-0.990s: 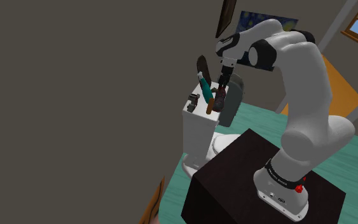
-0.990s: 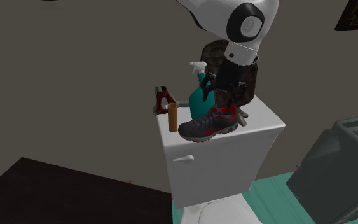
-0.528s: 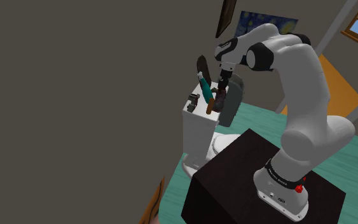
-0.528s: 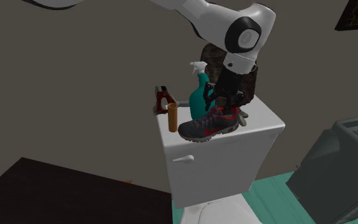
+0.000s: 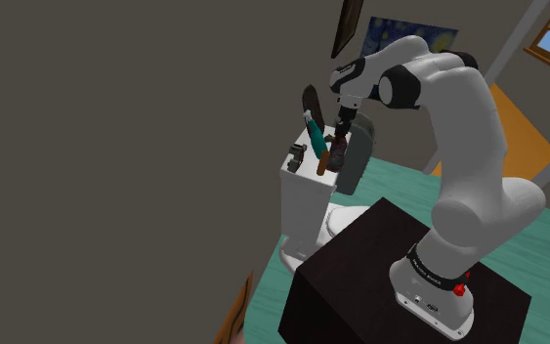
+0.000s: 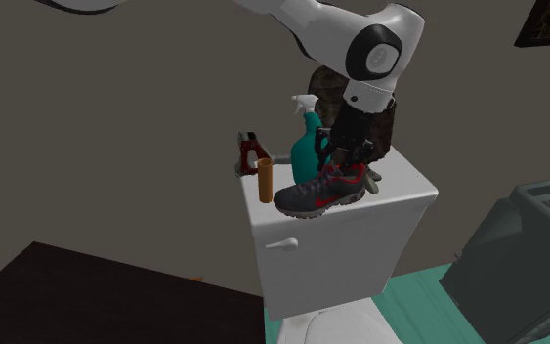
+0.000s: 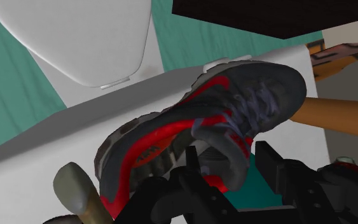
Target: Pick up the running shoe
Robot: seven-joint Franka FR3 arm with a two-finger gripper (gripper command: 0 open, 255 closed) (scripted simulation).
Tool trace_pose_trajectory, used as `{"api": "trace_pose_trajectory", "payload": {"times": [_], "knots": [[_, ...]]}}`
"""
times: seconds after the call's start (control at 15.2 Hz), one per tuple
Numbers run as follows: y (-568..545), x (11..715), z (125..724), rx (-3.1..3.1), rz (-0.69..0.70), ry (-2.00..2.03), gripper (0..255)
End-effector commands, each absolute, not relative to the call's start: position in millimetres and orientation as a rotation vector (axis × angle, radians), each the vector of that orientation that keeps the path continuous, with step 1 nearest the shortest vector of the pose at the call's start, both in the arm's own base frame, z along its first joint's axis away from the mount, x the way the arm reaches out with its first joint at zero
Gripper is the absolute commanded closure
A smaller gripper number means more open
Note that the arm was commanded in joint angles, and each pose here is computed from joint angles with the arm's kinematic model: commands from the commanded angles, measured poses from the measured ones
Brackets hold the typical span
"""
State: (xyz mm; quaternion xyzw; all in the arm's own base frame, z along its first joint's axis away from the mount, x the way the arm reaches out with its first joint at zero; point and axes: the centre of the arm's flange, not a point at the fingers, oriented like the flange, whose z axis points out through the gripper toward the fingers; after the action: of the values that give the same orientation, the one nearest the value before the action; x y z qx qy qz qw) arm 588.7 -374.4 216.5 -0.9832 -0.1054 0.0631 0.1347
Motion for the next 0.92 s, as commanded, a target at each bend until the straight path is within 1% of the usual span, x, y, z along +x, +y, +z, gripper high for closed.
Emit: {"api": "trace_pose_trajectory", "payload": {"times": [0.0, 0.86], "knots": [[-373.4, 588.3, 213.2, -2.847, 0.191, -0.303, 255], [-373.4, 588.3, 281.9, -2.847, 0.191, -0.303, 255]]}}
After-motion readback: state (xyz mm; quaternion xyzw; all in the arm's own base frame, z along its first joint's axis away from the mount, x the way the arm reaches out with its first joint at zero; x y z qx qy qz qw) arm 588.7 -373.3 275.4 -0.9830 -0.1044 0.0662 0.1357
